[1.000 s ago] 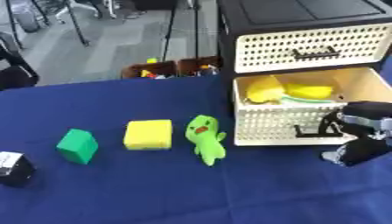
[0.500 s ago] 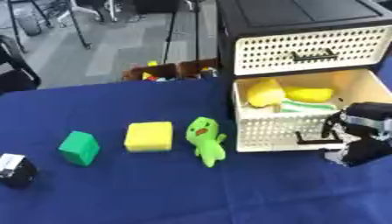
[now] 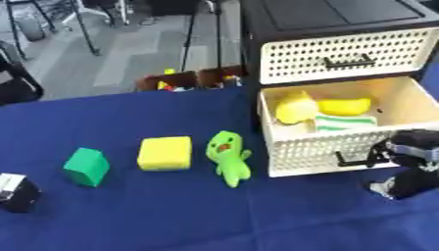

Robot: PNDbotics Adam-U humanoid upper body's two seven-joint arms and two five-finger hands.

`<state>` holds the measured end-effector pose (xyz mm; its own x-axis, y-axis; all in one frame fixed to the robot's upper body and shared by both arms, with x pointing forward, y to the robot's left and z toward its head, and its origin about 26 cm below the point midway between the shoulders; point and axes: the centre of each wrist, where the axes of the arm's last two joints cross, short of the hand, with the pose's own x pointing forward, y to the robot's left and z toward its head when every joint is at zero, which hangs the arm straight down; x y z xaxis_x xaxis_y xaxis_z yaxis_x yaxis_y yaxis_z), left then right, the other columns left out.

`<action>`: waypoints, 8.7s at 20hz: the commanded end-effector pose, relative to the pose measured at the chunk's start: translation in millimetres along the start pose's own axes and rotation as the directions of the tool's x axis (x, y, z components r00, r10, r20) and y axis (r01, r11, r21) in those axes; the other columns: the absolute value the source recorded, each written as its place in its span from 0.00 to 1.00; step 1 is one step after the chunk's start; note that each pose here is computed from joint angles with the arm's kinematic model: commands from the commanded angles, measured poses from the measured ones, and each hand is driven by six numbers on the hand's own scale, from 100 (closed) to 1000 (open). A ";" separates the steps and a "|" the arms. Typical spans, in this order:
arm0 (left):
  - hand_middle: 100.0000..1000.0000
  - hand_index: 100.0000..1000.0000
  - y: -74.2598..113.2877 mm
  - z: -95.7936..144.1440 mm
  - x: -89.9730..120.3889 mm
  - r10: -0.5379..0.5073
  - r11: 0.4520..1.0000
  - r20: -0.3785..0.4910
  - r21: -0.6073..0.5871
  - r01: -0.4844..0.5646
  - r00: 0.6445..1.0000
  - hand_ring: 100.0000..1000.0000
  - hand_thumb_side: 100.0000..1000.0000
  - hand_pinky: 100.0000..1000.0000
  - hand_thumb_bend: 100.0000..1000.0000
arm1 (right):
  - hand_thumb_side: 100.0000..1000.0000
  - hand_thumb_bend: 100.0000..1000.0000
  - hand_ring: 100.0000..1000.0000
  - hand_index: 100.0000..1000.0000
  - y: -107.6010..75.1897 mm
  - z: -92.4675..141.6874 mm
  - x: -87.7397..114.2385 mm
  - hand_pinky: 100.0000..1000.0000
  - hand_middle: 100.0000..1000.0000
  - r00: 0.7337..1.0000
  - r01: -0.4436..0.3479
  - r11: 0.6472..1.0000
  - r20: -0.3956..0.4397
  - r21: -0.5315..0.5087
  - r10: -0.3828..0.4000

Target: Pick up objects from table and place into drawer.

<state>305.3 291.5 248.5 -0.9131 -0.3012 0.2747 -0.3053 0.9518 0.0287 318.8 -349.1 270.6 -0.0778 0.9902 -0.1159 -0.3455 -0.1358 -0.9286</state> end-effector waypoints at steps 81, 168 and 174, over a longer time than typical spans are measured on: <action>0.78 0.97 71.3 -24.1 9.6 -0.599 0.720 -0.034 -0.461 0.519 0.800 0.63 0.87 0.49 0.36 | 1.00 0.00 0.75 0.84 -39.1 72.1 -19.0 0.60 0.72 0.696 0.695 -0.238 0.552 -0.678 0.459; 0.87 0.94 111.8 -30.5 -155.2 -0.813 -0.528 0.468 -0.844 -0.097 0.347 0.90 0.43 0.85 0.53 | 1.00 0.00 0.68 0.78 -33.4 60.5 -7.6 0.55 0.60 0.674 0.738 -0.328 0.630 -0.589 0.386; 0.84 0.92 112.9 -27.7 -158.2 -0.817 -0.524 0.472 -0.847 -0.087 0.330 0.89 0.42 0.83 0.40 | 1.00 0.00 0.68 0.78 -31.3 58.9 -6.7 0.54 0.59 0.674 0.738 -0.329 0.635 -0.588 0.377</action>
<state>425.9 439.2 217.0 -0.2095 -0.9087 -0.3610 0.4898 -0.4171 0.7656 279.0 -354.9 313.1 -0.7478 0.6503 -0.1338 0.6606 0.7488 -0.0531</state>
